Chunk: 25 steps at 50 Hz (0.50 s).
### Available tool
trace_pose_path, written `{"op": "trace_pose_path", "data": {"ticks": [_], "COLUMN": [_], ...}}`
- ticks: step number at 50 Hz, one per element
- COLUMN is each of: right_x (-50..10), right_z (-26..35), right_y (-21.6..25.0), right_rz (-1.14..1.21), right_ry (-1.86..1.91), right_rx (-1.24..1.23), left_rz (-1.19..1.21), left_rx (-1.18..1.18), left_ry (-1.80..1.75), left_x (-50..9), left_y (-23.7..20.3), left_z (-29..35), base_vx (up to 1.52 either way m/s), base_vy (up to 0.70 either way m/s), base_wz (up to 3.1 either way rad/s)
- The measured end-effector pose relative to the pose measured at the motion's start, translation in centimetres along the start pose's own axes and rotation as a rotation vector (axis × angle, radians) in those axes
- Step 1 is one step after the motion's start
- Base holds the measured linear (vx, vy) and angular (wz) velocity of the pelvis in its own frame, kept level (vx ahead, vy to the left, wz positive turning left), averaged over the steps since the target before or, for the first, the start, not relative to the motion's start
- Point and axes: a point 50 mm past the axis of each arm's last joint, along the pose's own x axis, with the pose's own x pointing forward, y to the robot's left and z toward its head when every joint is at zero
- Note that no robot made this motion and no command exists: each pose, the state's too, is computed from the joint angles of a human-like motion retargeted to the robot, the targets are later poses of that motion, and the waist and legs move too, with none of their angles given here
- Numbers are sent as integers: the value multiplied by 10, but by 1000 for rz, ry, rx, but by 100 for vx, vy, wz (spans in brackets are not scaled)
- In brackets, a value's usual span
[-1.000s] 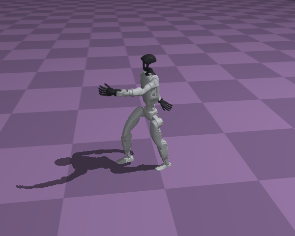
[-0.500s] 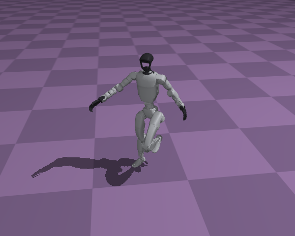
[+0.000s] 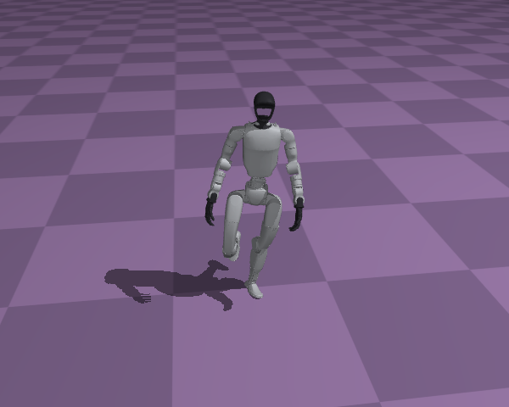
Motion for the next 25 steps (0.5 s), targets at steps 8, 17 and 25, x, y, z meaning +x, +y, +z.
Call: {"op": "trace_pose_path", "data": {"ticks": [8, 17, 25], "right_x": [-74, -124, -62], "right_z": [-159, -179, -170], "right_y": [173, 216, 130], "right_rz": [830, 1292, 754], "right_ry": [375, 314, 469], "right_rx": [-324, -507, -685], "left_rz": [-400, -449, -544], "left_rx": [707, 627, 215], "left_ry": [-892, -1463, -1460], "left_x": [-103, -234, -208], "left_y": [-151, -187, -137], "left_z": [274, 354, 333], "base_vx": [46, 43, 58], "base_vy": [-1, -15, -26], "base_wz": [335, 157, 137]}}
